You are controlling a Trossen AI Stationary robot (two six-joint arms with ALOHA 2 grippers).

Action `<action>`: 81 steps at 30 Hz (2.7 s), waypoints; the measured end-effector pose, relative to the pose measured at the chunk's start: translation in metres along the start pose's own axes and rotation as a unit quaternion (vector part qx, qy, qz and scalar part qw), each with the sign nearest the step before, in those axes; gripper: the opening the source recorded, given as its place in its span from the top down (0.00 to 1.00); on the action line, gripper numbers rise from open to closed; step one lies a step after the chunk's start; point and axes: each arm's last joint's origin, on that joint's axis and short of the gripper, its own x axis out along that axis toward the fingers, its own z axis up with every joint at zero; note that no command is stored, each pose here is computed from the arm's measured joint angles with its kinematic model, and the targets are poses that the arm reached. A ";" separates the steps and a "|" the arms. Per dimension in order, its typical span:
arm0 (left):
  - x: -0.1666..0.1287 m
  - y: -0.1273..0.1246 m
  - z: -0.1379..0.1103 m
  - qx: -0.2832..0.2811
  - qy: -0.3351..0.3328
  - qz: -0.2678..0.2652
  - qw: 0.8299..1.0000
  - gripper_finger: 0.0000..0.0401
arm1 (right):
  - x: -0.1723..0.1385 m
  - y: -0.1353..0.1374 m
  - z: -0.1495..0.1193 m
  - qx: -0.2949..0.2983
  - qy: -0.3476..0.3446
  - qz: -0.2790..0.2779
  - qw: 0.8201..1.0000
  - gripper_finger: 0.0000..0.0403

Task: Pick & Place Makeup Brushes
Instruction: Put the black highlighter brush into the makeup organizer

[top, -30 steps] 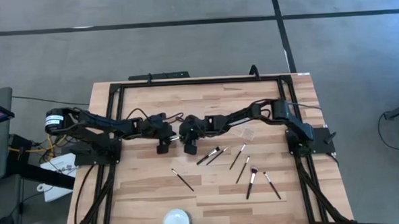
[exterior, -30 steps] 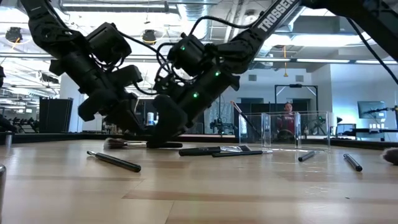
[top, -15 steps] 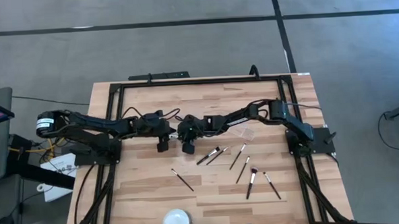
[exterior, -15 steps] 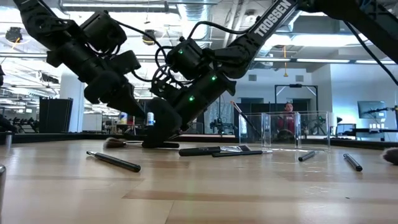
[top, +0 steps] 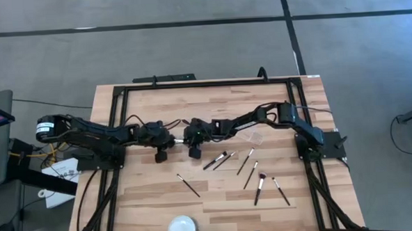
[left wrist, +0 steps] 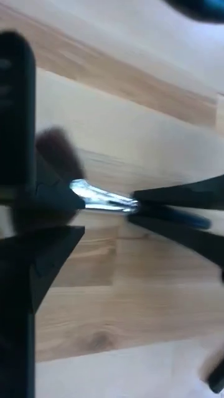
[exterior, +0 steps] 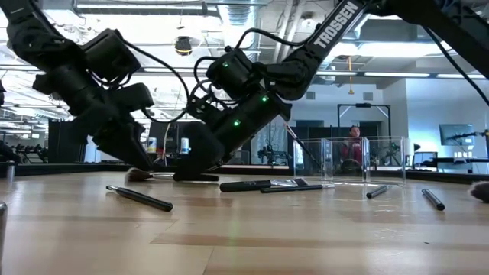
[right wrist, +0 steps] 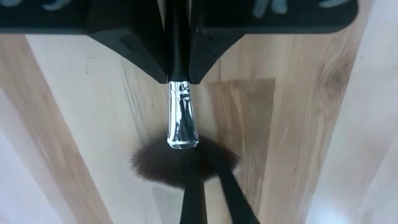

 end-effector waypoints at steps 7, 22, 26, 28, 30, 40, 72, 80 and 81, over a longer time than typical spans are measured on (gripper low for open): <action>0.000 0.001 0.002 0.010 -0.017 0.027 0.999 0.67 | 0.000 -0.003 0.003 0.014 -0.015 -0.003 1.000 0.92; -0.013 -0.008 0.031 0.014 -0.159 0.036 0.987 0.62 | -0.042 -0.023 0.038 0.035 -0.030 -0.159 0.986 0.92; -0.023 -0.008 0.036 -0.005 -0.187 0.034 0.982 0.64 | -0.075 -0.025 0.060 0.037 -0.036 -0.203 0.978 0.92; -0.027 -0.007 0.039 -0.013 -0.200 0.035 0.979 0.65 | -0.094 -0.024 0.069 0.036 -0.032 -0.214 0.976 0.92; -0.029 -0.005 0.040 -0.015 -0.206 0.038 0.978 0.65 | -0.117 -0.020 0.079 0.035 -0.030 -0.219 0.975 0.92; -0.031 -0.005 0.041 -0.016 -0.213 0.039 0.976 0.67 | -0.223 0.034 0.090 0.016 0.010 -0.259 0.966 0.92; -0.028 0.010 0.129 -0.027 -0.390 -0.048 0.919 0.74 | -0.251 0.037 -0.076 0.113 -0.446 -0.110 0.881 0.92; 0.004 0.023 0.170 -0.007 -0.390 -0.082 0.917 0.66 | -0.242 0.036 -0.046 0.069 -0.471 -0.033 0.879 0.92; 0.005 0.023 0.173 -0.005 -0.391 -0.082 0.917 0.64 | -0.240 0.036 -0.044 0.063 -0.469 -0.029 0.880 0.92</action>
